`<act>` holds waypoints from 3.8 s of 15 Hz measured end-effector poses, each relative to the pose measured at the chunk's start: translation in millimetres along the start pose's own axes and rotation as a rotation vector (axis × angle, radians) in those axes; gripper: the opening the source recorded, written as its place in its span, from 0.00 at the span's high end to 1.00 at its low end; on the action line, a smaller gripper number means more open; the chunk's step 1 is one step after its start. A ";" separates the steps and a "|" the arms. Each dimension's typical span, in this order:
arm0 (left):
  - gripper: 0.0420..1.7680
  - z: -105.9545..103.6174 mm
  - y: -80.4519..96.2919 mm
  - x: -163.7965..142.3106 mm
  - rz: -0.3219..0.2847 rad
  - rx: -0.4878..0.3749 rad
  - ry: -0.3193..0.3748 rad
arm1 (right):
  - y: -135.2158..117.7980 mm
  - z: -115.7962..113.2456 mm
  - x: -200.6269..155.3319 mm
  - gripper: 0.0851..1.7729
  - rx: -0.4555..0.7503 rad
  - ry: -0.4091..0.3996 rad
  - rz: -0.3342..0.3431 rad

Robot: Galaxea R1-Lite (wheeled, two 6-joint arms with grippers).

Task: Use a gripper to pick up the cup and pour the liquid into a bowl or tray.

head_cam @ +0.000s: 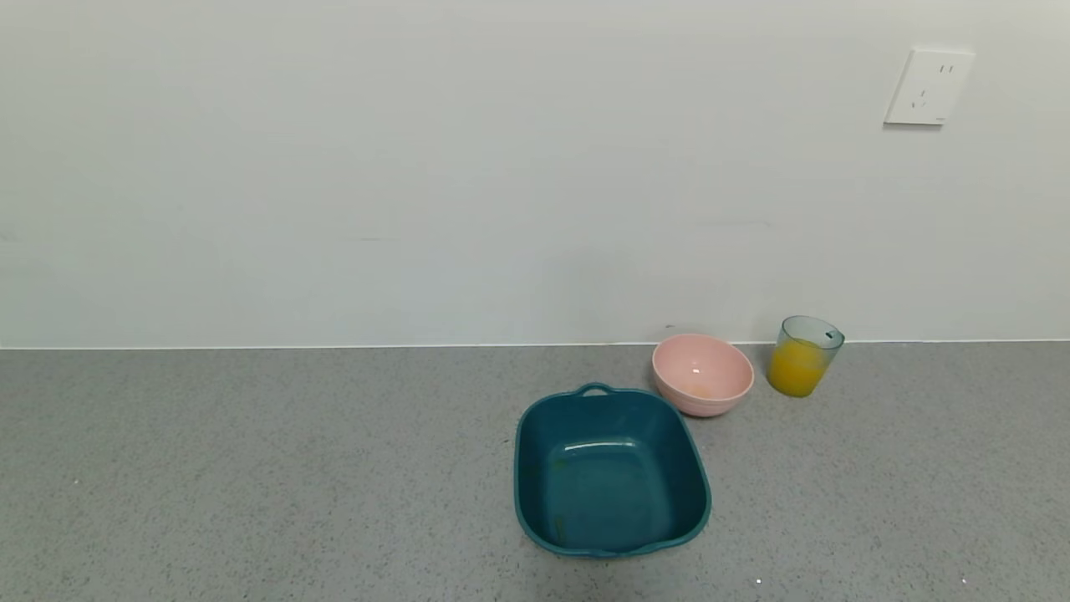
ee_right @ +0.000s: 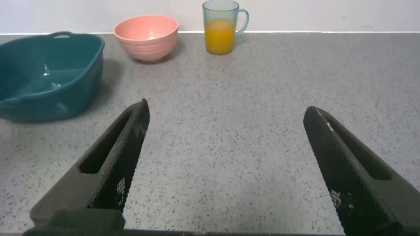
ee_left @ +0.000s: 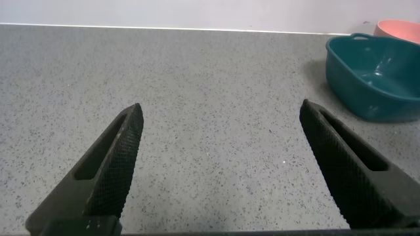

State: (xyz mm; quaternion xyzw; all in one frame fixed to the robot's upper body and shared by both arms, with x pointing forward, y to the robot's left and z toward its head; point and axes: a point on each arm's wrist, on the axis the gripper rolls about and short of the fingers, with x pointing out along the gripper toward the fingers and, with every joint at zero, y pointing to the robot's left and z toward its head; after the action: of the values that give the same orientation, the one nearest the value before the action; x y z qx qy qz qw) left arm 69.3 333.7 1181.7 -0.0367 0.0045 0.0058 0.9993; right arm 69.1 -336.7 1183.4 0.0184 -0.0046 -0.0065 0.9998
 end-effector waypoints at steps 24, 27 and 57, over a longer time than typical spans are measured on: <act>0.03 0.0 0.0 0.0 0.000 0.000 0.000 | 8.2 179.3 161.9 0.04 -0.055 0.232 -0.008; 0.03 0.0 0.0 0.0 0.000 0.000 0.000 | 10.5 165.5 220.7 0.04 -0.059 0.295 -0.016; 0.03 0.0 0.0 0.0 0.000 0.000 0.000 | 33.8 -70.1 424.2 0.04 -0.002 0.297 -0.261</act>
State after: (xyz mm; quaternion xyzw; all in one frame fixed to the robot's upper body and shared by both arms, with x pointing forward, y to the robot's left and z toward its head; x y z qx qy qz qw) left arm 69.3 333.7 1181.7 -0.0368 0.0045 0.0060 0.9993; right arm 494.4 -306.0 1118.4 0.0184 0.1452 -0.1333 0.9802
